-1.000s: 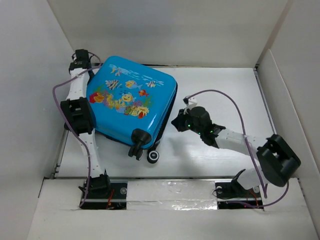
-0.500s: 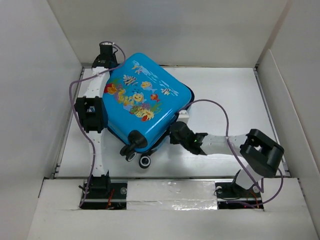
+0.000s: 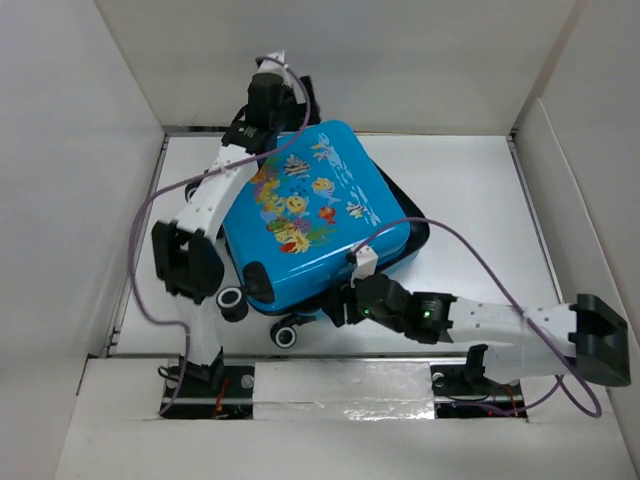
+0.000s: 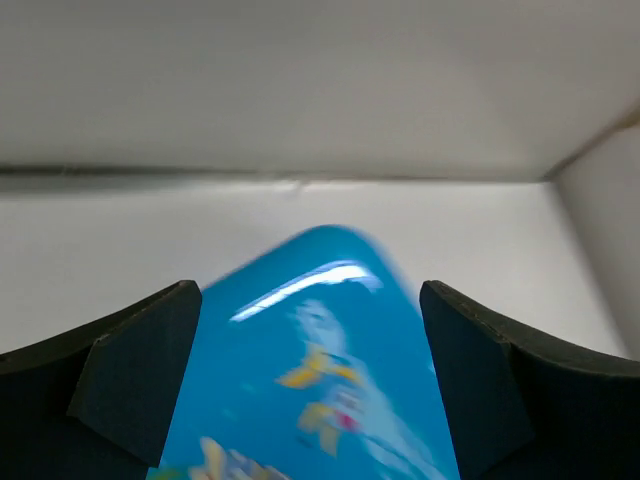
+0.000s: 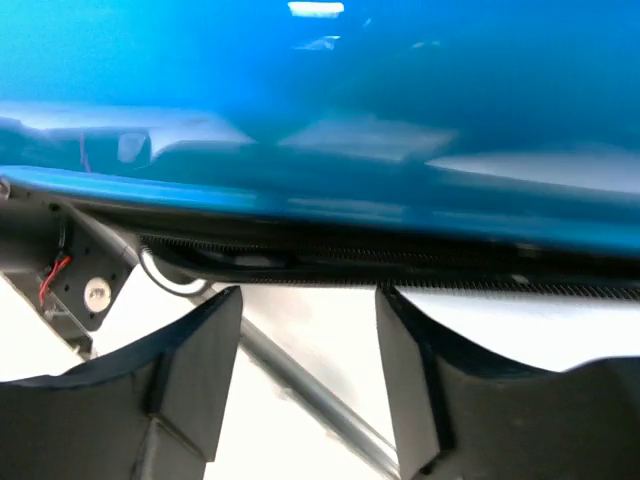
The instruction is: Pack the luggage
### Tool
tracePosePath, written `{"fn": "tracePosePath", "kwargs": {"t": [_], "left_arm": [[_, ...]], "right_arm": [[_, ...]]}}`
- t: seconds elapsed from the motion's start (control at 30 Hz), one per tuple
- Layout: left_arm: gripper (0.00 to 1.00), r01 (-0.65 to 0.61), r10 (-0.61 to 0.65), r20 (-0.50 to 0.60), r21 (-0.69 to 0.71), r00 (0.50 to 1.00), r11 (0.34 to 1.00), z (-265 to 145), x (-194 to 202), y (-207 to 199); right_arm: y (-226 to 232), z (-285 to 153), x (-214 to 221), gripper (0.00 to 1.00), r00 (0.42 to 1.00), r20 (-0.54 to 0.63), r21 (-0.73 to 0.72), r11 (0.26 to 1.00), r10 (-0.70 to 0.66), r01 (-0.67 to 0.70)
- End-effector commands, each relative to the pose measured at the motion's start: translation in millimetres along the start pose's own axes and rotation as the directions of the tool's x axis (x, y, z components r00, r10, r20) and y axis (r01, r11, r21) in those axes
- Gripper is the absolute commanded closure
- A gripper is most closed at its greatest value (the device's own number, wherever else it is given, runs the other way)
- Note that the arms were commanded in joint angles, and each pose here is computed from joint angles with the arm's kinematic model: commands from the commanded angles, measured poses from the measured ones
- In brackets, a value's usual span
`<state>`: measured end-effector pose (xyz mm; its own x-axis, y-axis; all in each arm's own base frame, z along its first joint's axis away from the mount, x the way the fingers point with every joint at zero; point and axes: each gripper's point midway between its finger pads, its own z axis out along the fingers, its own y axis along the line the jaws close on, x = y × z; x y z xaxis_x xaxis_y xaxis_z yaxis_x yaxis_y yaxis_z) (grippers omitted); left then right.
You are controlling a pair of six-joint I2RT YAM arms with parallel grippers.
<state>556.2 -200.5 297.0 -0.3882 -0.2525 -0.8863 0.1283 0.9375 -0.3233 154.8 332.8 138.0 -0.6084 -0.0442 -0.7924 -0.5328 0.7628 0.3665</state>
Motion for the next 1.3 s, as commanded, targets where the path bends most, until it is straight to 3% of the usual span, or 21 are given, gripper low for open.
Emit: {"fn": "tracePosePath", "kwargs": {"t": [0.0, 0.03, 0.07, 0.13, 0.17, 0.2, 0.23, 0.27, 0.3, 0.33, 0.4, 0.5, 0.53, 0.57, 0.7, 0.83, 0.9, 1.0, 1.17, 1.27], "left_arm": [[0.09, 0.031, -0.131, 0.448, 0.224, 0.884, 0.974, -192.7, -175.3, -74.5], [0.11, 0.036, -0.137, 0.493, 0.208, 0.859, 0.977, -221.7, -187.5, -68.0], [0.15, 0.049, -0.114, 0.49, 0.144, 0.864, 0.988, -219.7, -179.0, -48.2], [0.3, 0.114, -0.123, 0.555, 0.051, 0.823, 0.992, -255.4, -186.4, -14.3], [0.37, 0.146, -0.109, 0.534, -0.027, 0.838, 0.989, -247.7, -165.3, 8.4], [0.63, 0.214, -0.112, 0.564, -0.119, 0.818, 0.969, -255.2, -162.7, 38.9], [0.76, 0.251, -0.13, 0.585, -0.13, 0.8, 0.959, -275.4, -161.1, 50.5], [0.92, 0.263, -0.13, 0.526, -0.186, 0.84, 0.947, -268.5, -133.2, 67.2], [0.97, 0.28, -0.155, 0.495, -0.189, 0.855, 0.941, -267.7, -118.0, 72.6], [1.0, 0.279, -0.165, 0.457, -0.192, 0.874, 0.941, -267.2, -101.6, 74.6], [1.0, 0.26, -0.187, 0.299, -0.226, 0.936, 0.939, -263.3, -39.2, 84.3], [1.0, 0.324, -0.286, 0.173, -0.257, 0.942, 0.911, -272.8, 35.0, 99.0], [1.0, 0.399, -0.36, 0.19, -0.245, 0.913, 0.884, -284.6, 43.4, 99.5], [1.0, 0.407, -0.384, 0.135, -0.301, 0.914, 0.862, -288.4, 71.3, 109.1], [1.0, 0.461, -0.445, 0.137, -0.396, 0.885, 0.794, -317.3, 95.5, 126.4], [1.0, 0.467, -0.419, 0.211, -0.478, 0.883, 0.744, -359.0, 96.1, 148.3], [1.0, 0.425, -0.404, 0.165, -0.546, 0.9, 0.723, -371.6, 112.9, 158.2], [1.0, 0.37, -0.428, 0.046, -0.593, 0.902, 0.715, -362.7, 143.2, 158.0], [1.0, 0.256, -0.459, -0.122, -0.692, 0.88, 0.675, -335.7, 191.2, 166.8], [1.0, 0.28, -0.477, -0.152, -0.643, 0.866, 0.713, -309.5, 201.6, 157.7]], "right_arm": [[-17.6, -32.8, -97.3, 0.35, 0.949, 0.316, 0.059, 0.997, 0.019, -0.04], [-22.2, -40.1, -98.3, 0.35, 0.947, 0.32, 0.071, 0.997, 0.017, -0.042], [-31.0, -46.4, -101.5, 0.35, 0.945, 0.327, 0.088, 0.996, 0.002, -0.033], [-40.6, -66.0, -118.3, 0.38, 0.929, 0.371, 0.068, 0.997, -0.001, -0.026], [-41.8, -71.5, -123.0, 0.39, 0.925, 0.38, 0.049, 0.999, -0.008, -0.012], [-48.8, -76.9, -131.9, 0.44, 0.919, 0.394, 0.054, 0.999, -0.016, -0.006], [-44.9, -86.6, -135.9, 0.48, 0.918, 0.396, 0.016, 1.0, -0.015, 0.009], [-45.5, -91.5, -141.4, 0.57, 0.914, 0.405, 0.011, 1.0, -0.017, 0.014], [-45.2, -100.4, -154.6, 0.83, 0.901, 0.433, 0.009, 1.0, -0.015, 0.012], [-61.3, -106.4, -167.7, 0.93, 0.883, 0.469, 0.054, 0.998, -0.005, -0.023], [-78.1, -114.7, -192.1, 1.0, 0.851, 0.525, 0.095, 0.994, -0.002, -0.056], [-121.2, -108.7, -219.1, 1.0, 0.841, 0.541, 0.15, 0.982, 0.017, -0.117], [-120.3, -109.2, -230.3, 1.0, 0.836, 0.548, 0.106, 0.989, 0.028, -0.102], [-148.4, -114.0, -241.3, 1.0, 0.822, 0.569, 0.148, 0.979, 0.035, -0.144], [-204.1, -102.5, -260.5, 1.0, 0.816, 0.572, 0.189, 0.955, 0.083, -0.229], [-277.4, -57.2, -241.6, 0.94, 0.867, 0.465, 0.253, 0.912, 0.177, -0.322], [-308.1, -44.8, -231.7, 0.86, 0.876, 0.43, 0.257, 0.9, 0.22, -0.352], [-330.2, -33.5, -220.2, 0.74, 0.867, 0.419, 0.251, 0.884, 0.269, -0.395], [-336.9, -9.1, -200.4, 0.67, 0.876, 0.363, 0.211, 0.888, 0.317, -0.409], [-330.9, 6.1, -188.0, 0.66, 0.885, 0.32, 0.191, 0.892, 0.339, -0.41]]}}
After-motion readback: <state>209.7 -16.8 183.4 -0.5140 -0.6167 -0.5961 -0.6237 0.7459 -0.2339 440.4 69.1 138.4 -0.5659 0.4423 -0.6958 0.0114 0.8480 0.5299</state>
